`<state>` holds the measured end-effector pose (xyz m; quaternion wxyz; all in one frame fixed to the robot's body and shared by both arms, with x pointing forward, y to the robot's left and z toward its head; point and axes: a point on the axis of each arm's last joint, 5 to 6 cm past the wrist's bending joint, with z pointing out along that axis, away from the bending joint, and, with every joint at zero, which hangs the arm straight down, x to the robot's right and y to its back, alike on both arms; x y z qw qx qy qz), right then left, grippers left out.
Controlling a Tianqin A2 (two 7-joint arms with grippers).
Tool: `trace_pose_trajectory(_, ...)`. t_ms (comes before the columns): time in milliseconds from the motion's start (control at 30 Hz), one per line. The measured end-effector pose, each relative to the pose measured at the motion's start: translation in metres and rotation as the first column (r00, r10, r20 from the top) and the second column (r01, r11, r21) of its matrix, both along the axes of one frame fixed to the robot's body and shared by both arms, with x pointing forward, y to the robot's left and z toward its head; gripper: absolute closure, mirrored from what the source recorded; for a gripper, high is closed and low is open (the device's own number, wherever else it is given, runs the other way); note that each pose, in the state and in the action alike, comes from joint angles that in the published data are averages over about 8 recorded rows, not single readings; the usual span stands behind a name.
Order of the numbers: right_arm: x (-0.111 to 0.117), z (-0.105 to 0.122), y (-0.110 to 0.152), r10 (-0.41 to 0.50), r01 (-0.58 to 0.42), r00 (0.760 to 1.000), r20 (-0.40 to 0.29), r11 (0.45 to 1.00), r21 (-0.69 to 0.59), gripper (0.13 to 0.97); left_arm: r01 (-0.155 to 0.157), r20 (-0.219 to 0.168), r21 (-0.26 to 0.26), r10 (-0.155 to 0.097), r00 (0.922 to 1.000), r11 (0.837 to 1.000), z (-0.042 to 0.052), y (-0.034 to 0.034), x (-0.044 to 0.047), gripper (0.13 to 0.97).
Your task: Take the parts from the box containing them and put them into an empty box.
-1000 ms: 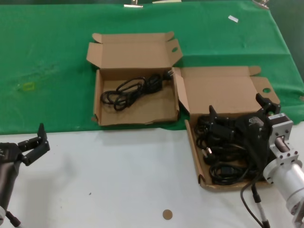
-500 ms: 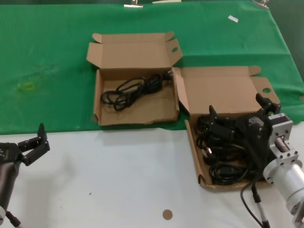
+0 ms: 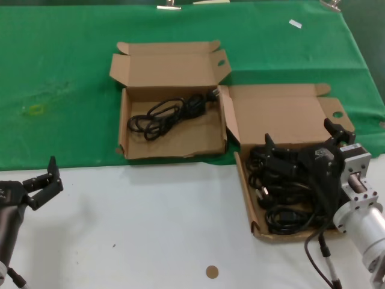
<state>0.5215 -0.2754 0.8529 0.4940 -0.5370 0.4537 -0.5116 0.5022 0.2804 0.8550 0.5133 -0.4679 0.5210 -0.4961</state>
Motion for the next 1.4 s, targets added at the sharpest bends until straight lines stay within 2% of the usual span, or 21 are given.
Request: trace_pose_trajectory(1400,0.0000,0.0000,0.0000,0.000,0.000,1.000,0.000,1.000,0.000,0.130,0.000,0.000,0.000,0.000,1.0000,1.000,0.0000,0.0000,0.0000,0.132)
